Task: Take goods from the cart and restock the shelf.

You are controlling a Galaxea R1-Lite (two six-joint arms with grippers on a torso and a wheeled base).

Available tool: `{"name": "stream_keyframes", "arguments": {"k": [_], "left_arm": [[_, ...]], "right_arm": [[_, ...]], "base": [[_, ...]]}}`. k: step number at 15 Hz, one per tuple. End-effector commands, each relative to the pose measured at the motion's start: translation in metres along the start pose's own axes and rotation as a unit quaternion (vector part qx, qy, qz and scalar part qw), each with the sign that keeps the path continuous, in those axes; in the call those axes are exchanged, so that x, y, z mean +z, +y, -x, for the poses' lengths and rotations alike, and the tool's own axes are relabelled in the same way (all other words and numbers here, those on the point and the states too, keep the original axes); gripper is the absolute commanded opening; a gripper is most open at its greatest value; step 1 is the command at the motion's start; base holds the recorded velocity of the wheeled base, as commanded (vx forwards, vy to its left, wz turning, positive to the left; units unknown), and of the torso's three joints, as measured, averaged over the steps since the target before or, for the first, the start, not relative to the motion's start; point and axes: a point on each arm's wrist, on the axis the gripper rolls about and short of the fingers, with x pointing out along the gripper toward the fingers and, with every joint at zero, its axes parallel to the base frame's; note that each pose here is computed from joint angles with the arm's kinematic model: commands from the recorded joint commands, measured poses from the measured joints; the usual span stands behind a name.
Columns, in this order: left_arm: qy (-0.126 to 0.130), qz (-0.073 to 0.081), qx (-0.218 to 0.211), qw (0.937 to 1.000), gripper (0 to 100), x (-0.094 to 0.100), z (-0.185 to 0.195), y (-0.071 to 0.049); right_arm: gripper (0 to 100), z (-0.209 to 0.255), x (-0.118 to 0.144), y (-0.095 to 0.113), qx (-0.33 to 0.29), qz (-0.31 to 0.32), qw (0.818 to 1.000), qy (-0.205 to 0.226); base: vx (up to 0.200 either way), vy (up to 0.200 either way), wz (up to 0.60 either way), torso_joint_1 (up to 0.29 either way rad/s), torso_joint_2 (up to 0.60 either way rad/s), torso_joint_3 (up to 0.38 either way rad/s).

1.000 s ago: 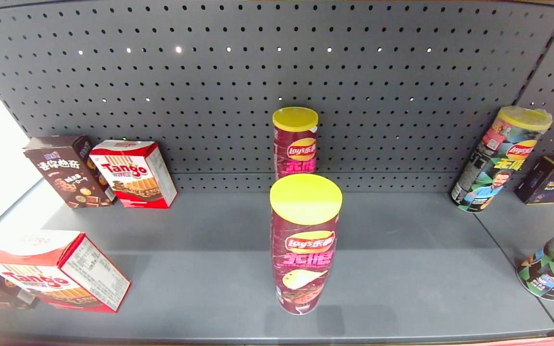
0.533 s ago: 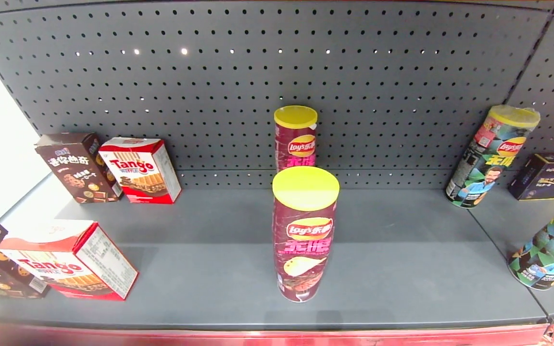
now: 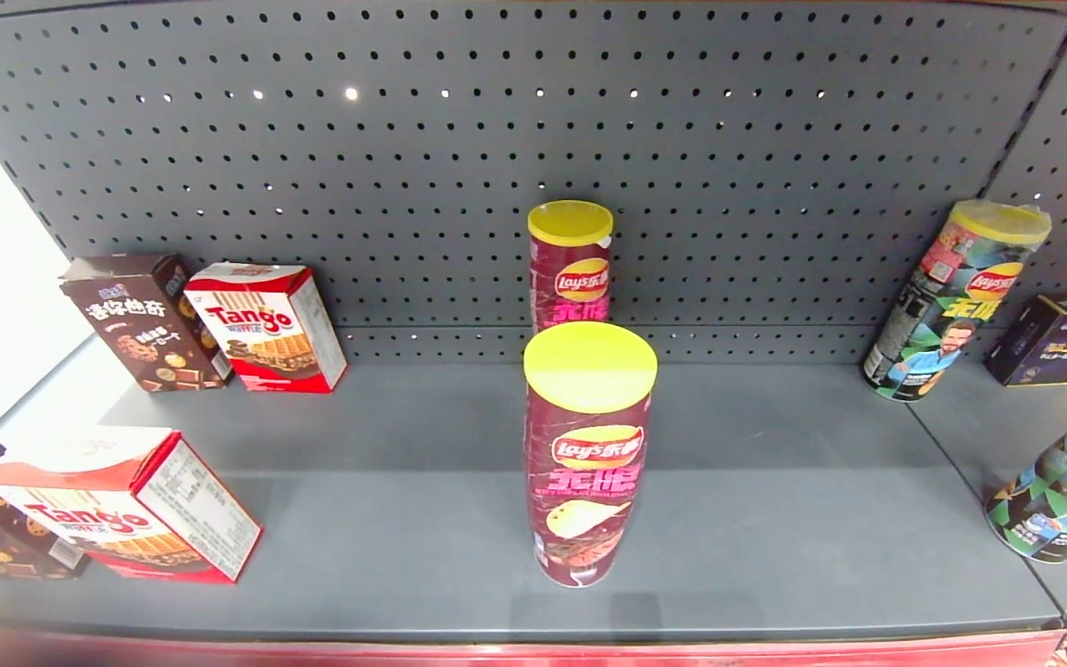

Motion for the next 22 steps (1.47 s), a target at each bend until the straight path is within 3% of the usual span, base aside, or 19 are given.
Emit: {"name": "stream_keyframes", "arguments": {"k": [1, 4, 22], "left_arm": [[0.001, 0.000, 0.000, 1.0000, 100, 0.0000, -0.0001, 0.0000], [0.001, 0.002, 0.001, 1.0000, 100, 0.0000, -0.0001, 0.0001], [0.001, 0.002, 0.001, 1.0000, 100, 0.0000, -0.0001, 0.0001]], "right_arm": [[100, -0.0001, 0.0001, 0.0000, 0.001, 0.000, 1.000, 0.001], [100, -0.0001, 0.0001, 0.0000, 0.001, 0.000, 1.000, 0.001], [100, -0.0001, 0.0001, 0.0000, 0.001, 0.002, 1.000, 0.001]], "base": [[0.000, 0.000, 0.00, 0.000, 0.00, 0.000], [-0.200, 0.000, 0.00, 0.012, 0.01, 0.004], [0.000, 0.000, 0.00, 0.000, 0.00, 0.000]]}}
